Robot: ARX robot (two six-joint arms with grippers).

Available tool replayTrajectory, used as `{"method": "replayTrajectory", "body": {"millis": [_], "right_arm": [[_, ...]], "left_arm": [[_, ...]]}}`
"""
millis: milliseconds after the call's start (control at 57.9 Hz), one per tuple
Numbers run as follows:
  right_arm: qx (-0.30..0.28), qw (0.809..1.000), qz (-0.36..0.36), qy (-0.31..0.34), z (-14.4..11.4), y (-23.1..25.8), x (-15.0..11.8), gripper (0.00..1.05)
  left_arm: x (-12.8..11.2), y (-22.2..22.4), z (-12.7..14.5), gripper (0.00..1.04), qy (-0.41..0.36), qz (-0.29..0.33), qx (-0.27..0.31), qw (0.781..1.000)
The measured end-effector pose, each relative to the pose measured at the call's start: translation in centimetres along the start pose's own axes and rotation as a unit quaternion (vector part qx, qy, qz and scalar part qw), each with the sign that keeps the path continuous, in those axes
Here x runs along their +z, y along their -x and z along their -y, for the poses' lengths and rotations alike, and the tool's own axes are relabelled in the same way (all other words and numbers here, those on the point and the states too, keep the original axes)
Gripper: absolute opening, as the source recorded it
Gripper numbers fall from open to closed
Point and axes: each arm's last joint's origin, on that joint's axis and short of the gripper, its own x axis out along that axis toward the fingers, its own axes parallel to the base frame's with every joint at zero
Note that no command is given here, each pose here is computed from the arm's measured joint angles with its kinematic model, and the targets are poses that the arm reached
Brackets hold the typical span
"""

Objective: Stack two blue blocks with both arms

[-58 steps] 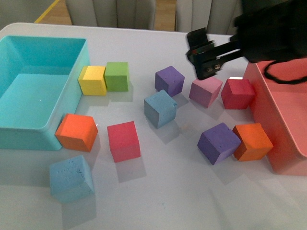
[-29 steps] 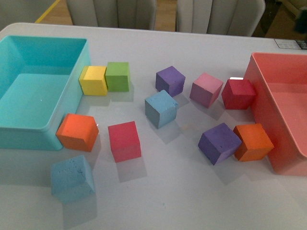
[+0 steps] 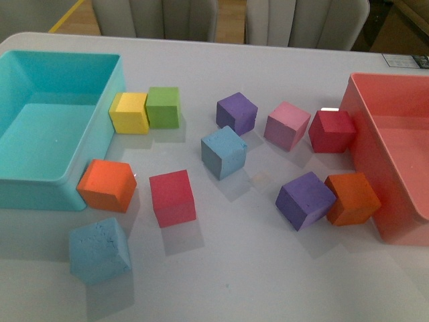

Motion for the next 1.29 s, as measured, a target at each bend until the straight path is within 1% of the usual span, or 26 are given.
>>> {"method": "replayTrajectory", "body": {"millis": [190,242,345,759,1294], "right_arm": [[0.001,1.0,0.002,0.0,0.7,1.8,0.1,0.02],[0.012,1.0,0.001,-0.001,1.1,2.1,0.0,0.02],[-0.003,1.0,0.001,-0.001,1.8,2.9,0.0,0.02],[0.0,1.0,0.016,-0.001,1.8,5.0,1.0,0.02],[0.0,1.0,0.021,-0.001,1.8,6.8,1.2,0.02]], "left_arm": [[0.0,0.0,0.0,0.96,0.0,0.0,0.0,1.0],[0.0,0.0,0.0,0.96,0.0,0.0,0.0,1.0],[0.0,0.0,0.0,0.96,0.0,0.0,0.0,1.0],[0.0,0.0,0.0,0.96,0.0,0.0,0.0,1.0],[0.0,0.0,0.0,0.96,0.0,0.0,0.0,1.0]]}}
